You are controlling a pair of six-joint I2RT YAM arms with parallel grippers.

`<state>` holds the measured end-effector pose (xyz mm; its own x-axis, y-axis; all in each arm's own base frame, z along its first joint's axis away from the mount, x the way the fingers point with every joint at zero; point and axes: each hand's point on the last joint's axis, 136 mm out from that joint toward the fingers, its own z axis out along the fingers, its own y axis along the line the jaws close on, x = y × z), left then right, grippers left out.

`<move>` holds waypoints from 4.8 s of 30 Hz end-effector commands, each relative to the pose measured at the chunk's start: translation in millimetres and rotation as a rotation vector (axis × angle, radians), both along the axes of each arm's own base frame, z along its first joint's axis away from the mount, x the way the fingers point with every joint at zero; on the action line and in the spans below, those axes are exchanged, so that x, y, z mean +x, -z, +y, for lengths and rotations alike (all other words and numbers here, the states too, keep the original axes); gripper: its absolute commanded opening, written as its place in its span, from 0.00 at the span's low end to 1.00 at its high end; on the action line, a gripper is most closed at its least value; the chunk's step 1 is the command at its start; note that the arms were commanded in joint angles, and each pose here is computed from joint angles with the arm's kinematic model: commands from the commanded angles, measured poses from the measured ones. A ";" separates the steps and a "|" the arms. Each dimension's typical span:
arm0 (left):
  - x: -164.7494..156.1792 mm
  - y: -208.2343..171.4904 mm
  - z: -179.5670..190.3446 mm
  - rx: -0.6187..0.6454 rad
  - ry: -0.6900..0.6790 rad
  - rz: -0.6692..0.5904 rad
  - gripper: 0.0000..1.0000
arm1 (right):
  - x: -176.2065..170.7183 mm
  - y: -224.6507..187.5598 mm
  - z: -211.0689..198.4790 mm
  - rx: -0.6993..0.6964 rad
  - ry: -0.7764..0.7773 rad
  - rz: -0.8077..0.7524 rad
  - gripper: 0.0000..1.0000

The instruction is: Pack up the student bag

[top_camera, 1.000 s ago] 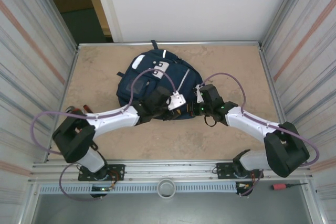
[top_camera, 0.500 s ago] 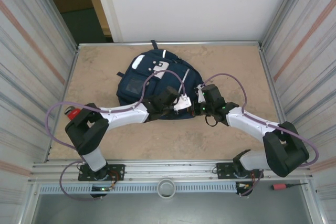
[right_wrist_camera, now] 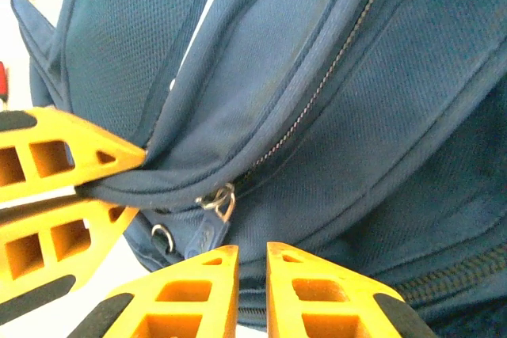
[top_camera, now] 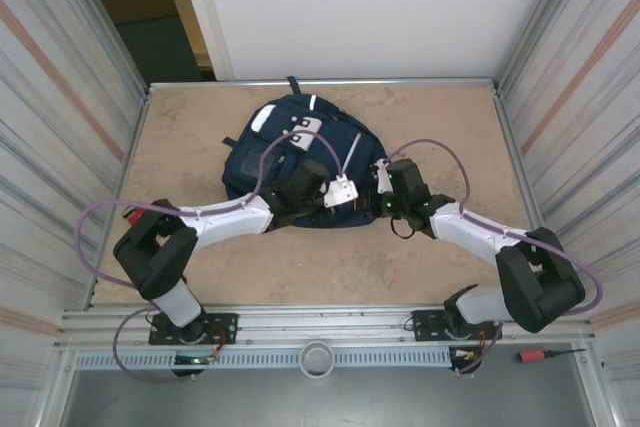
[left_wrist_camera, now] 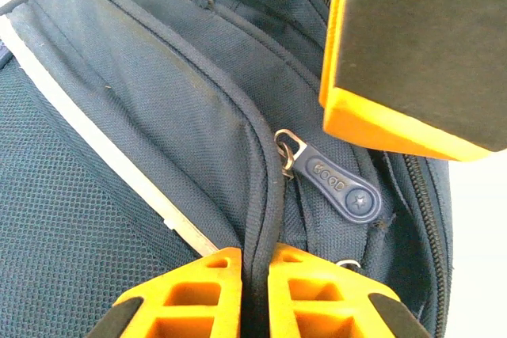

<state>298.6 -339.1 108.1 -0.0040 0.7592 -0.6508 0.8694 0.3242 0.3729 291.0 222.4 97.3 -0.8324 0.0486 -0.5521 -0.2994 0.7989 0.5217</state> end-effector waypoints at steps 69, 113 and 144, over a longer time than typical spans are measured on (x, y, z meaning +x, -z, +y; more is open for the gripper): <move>6.3 -33.5 70.9 -0.272 -0.143 0.060 0.00 | 28.6 2.2 -21.8 -0.124 -0.019 -0.013 0.00; -13.3 -38.9 53.0 -0.273 -0.028 0.054 0.00 | 34.5 -2.4 -21.9 -0.160 0.006 0.046 0.00; -7.7 -36.8 27.6 -0.171 -0.001 -0.005 0.30 | -5.2 -59.5 52.1 -0.014 -0.274 -0.116 0.00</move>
